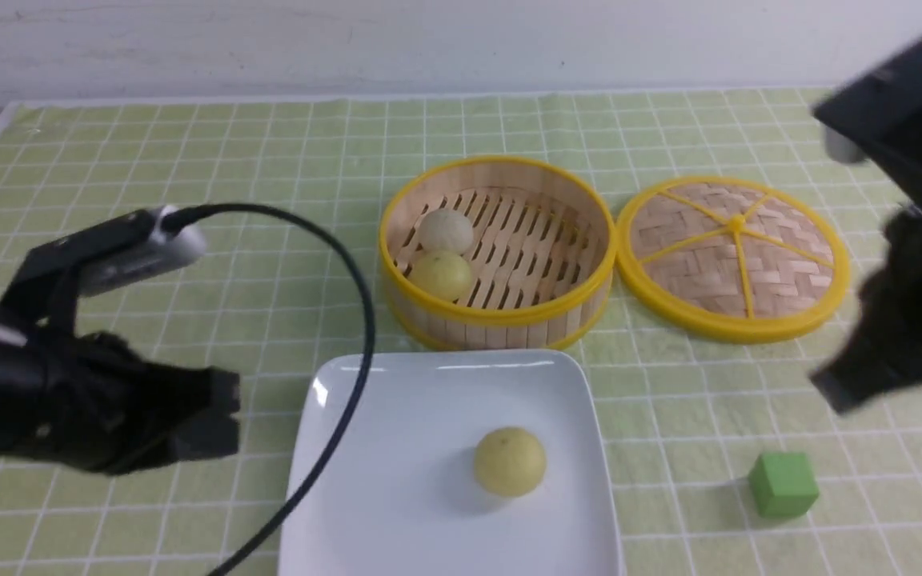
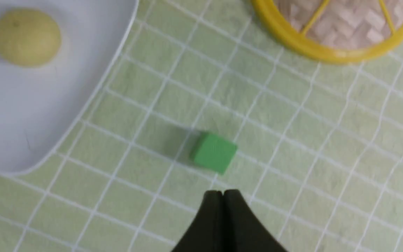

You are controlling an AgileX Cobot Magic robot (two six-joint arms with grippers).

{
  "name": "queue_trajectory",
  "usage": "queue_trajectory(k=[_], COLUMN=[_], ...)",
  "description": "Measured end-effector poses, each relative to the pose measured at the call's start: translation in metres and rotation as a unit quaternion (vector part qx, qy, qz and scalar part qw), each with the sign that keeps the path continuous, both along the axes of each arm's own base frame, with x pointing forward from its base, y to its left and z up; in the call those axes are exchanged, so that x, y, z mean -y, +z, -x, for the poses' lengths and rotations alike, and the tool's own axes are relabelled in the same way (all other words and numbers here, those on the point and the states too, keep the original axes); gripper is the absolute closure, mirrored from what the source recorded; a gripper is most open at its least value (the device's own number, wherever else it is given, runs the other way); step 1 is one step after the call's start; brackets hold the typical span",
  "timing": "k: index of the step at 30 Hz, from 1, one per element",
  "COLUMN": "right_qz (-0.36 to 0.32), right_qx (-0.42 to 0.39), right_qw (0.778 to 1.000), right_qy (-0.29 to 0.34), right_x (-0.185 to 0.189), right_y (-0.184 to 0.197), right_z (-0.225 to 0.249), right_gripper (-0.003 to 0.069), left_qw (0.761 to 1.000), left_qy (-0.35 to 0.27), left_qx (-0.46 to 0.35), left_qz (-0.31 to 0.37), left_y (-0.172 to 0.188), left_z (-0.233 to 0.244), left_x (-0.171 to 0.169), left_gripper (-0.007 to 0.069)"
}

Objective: Put the steamed buns into the plate on the green tablecloth.
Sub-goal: 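Reach into the bamboo steamer and grasp a bun with the left gripper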

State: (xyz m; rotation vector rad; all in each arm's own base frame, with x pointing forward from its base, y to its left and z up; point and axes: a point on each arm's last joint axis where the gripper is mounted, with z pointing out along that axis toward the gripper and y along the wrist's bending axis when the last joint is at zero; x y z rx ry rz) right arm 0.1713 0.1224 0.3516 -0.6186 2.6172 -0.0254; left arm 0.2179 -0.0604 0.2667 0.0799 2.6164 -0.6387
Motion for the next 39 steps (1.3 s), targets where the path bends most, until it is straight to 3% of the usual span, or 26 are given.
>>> queue_trajectory(k=[6,9,14,15,16,18,22,27,30,33,34,38,39], right_qz=[-0.035,-0.054,-0.071,-0.071,-0.075,-0.079,-0.083,-0.083,-0.085,-0.090,-0.094,-0.098,-0.098], right_qx=[0.017,0.024,0.036,0.036,0.042,0.046,0.050,0.052,0.053,0.058,0.063,0.067,0.067], right_qw=[0.999,0.998,0.996,0.997,0.996,0.996,0.995,0.995,0.995,0.994,0.993,0.993,0.993], right_qy=[-0.016,-0.025,-0.026,-0.026,-0.024,-0.023,-0.021,-0.020,-0.020,-0.018,-0.016,-0.015,-0.014], right_x=[0.031,0.042,0.047,0.047,0.047,0.046,0.046,0.046,0.045,0.044,0.044,0.043,0.043], right_y=[-0.030,-0.049,-0.060,-0.060,-0.059,-0.059,-0.058,-0.058,-0.058,-0.058,-0.057,-0.056,-0.056], right_z=[0.038,0.052,0.059,0.059,0.058,0.058,0.057,0.057,0.057,0.056,0.055,0.055,0.055], right_gripper=[0.0673,0.0672,0.0669,0.0669,0.0667,0.0667,0.0665,0.0661,0.0659,0.0659,0.0659,0.0657,0.0657], left_qw=[0.997,0.995,0.996,0.996,0.996,0.994,0.986,0.983,0.981,0.981,0.982,0.983,0.983], left_qy=[-0.044,-0.070,-0.083,-0.082,-0.084,-0.093,-0.110,-0.115,-0.118,-0.112,-0.103,-0.102,-0.103], left_qx=[-0.015,-0.011,-0.013,-0.010,0.003,0.024,0.048,0.039,0.026,0.023,0.021,0.015,0.012], left_qz=[0.063,0.066,0.013,0.016,-0.016,-0.058,-0.115,-0.138,-0.153,-0.159,-0.155,-0.151,-0.150], left_y=[0.006,0.009,-0.002,0.001,-0.002,-0.005,-0.013,-0.037,-0.055,-0.063,-0.064,-0.051,-0.043], left_z=[-0.070,-0.107,-0.155,-0.156,-0.173,-0.188,-0.207,-0.220,-0.224,-0.227,-0.228,-0.226,-0.224], left_x=[0.033,0.073,0.120,0.122,0.132,0.139,0.147,0.151,0.151,0.151,0.152,0.151,0.151], left_gripper=[0.0615,0.0543,0.0369,0.0362,0.0302,0.0259,0.0225,0.0220,0.0229,0.0285,0.0389,0.0575,0.0592])
